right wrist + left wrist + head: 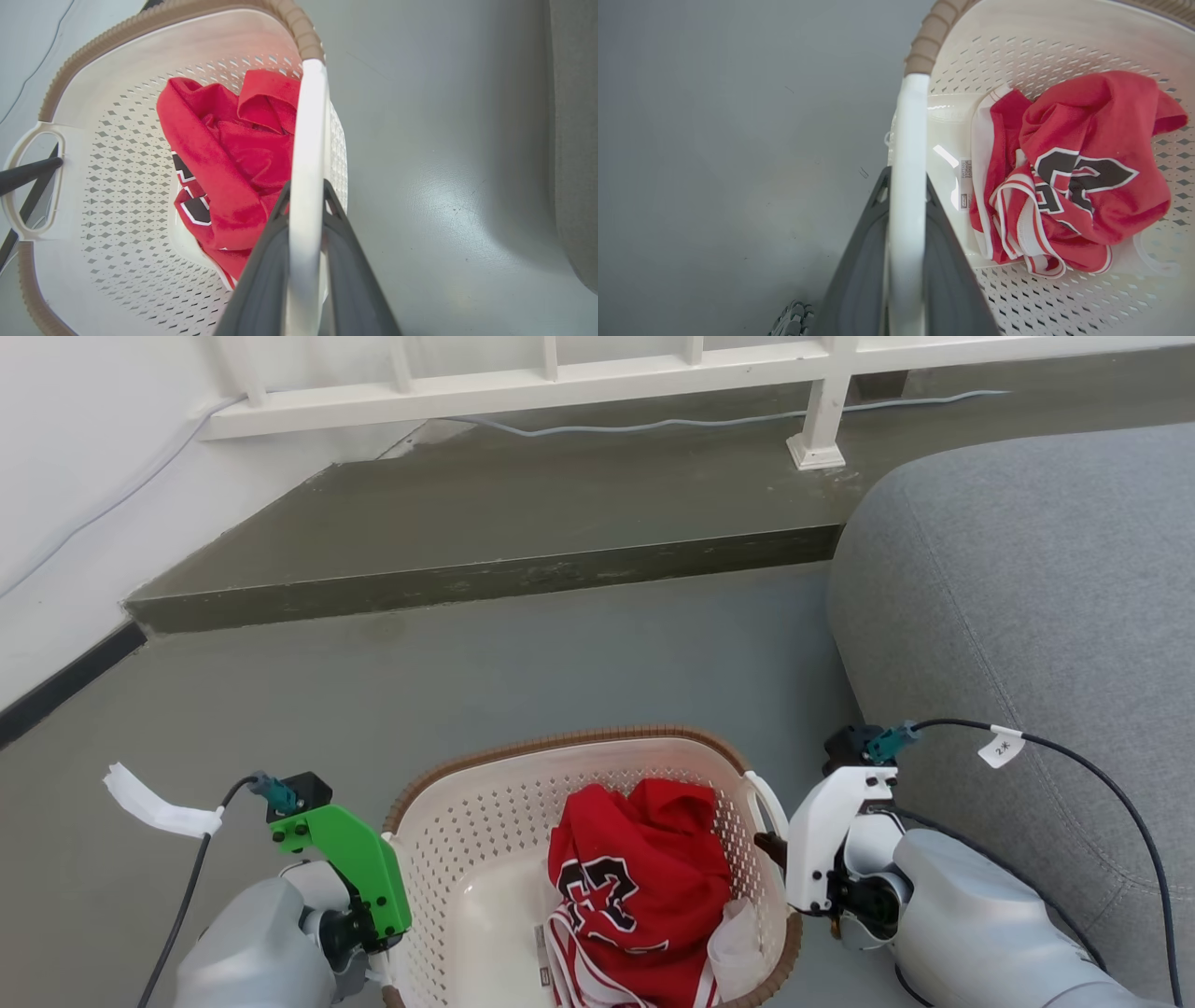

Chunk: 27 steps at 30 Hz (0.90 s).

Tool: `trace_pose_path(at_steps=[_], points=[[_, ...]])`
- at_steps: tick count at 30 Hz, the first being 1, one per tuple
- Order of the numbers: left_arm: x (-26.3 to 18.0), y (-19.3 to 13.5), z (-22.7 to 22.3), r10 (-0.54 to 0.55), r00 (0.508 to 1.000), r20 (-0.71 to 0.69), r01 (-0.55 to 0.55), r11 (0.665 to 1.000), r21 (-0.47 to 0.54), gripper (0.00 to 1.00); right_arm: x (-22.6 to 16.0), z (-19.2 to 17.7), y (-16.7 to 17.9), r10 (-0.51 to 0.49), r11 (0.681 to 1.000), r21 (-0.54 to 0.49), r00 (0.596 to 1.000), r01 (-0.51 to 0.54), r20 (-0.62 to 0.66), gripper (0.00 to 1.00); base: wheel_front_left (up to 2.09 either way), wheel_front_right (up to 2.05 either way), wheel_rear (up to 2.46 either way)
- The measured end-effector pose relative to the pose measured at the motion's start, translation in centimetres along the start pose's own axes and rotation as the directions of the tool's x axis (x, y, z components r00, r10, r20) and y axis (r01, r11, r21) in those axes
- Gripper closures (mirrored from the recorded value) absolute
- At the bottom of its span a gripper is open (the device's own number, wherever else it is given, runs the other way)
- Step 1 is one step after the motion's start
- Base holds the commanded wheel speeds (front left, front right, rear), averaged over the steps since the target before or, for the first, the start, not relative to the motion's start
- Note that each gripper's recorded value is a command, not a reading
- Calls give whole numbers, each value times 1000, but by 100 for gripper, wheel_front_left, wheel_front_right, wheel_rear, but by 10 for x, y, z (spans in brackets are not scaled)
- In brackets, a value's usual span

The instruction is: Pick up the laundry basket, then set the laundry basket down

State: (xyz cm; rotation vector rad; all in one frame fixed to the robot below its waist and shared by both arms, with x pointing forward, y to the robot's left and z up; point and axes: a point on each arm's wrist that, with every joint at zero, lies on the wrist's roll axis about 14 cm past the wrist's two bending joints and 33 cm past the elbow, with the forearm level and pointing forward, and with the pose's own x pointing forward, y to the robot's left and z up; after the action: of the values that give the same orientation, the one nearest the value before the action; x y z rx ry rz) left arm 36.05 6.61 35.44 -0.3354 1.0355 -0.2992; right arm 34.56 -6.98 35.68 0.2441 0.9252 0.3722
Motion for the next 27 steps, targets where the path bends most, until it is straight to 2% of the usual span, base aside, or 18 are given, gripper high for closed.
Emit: trace_pose_path(at_steps=[17,27], points=[[8,2,4,0,999,35,1,1000,-20,100,7,16,-8,-23,1000,-4,999,23,40,100,0,0,0],[20,1,31,11,993,116,-12,1000,7,100,19,32,-18,-47,999,-17,995,49,86,100,0,0,0]])
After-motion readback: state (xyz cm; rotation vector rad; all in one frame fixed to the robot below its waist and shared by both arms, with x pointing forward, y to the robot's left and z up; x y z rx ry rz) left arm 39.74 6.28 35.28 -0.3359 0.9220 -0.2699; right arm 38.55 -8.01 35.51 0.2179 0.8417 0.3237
